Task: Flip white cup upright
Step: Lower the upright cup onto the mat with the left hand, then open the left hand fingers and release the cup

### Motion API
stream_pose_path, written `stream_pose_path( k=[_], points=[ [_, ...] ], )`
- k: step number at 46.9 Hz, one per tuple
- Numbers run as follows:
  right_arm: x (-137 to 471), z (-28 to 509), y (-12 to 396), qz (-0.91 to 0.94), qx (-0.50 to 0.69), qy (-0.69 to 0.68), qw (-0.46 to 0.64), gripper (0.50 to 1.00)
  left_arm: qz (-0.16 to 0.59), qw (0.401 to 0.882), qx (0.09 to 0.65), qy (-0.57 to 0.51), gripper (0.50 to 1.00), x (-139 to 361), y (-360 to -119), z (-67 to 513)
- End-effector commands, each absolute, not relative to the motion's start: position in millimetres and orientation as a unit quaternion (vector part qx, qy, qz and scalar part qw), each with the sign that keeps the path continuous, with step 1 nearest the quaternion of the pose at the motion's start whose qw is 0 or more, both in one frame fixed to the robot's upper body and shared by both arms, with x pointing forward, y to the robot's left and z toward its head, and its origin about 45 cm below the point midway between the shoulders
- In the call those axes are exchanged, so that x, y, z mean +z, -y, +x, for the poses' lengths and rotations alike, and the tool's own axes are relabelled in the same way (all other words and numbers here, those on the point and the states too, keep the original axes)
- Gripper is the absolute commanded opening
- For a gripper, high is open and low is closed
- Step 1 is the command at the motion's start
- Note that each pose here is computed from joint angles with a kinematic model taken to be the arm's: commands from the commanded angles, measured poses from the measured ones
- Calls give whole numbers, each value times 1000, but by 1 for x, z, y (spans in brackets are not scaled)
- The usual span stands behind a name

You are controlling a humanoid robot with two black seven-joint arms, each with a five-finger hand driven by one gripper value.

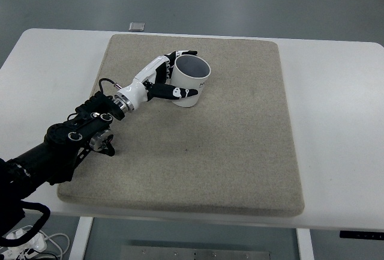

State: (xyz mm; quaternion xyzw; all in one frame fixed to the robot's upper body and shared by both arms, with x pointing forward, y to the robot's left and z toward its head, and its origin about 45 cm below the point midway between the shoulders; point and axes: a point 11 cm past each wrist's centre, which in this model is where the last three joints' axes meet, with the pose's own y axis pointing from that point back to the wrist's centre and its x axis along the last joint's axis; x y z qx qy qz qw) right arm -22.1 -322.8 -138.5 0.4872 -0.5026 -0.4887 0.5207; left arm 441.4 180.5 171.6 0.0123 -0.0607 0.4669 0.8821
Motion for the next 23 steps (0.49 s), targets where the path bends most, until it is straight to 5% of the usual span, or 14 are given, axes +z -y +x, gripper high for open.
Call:
stream_pose_path(
  k=[1, 23],
  points=[
    [-139, -22, 322, 487, -489, 502, 521, 952, 9, 879, 473, 59, 767, 172, -180, 442],
    [-139, -22, 322, 487, -489, 502, 521, 952, -24, 874, 483, 38, 949, 180, -175, 444]
  ],
)
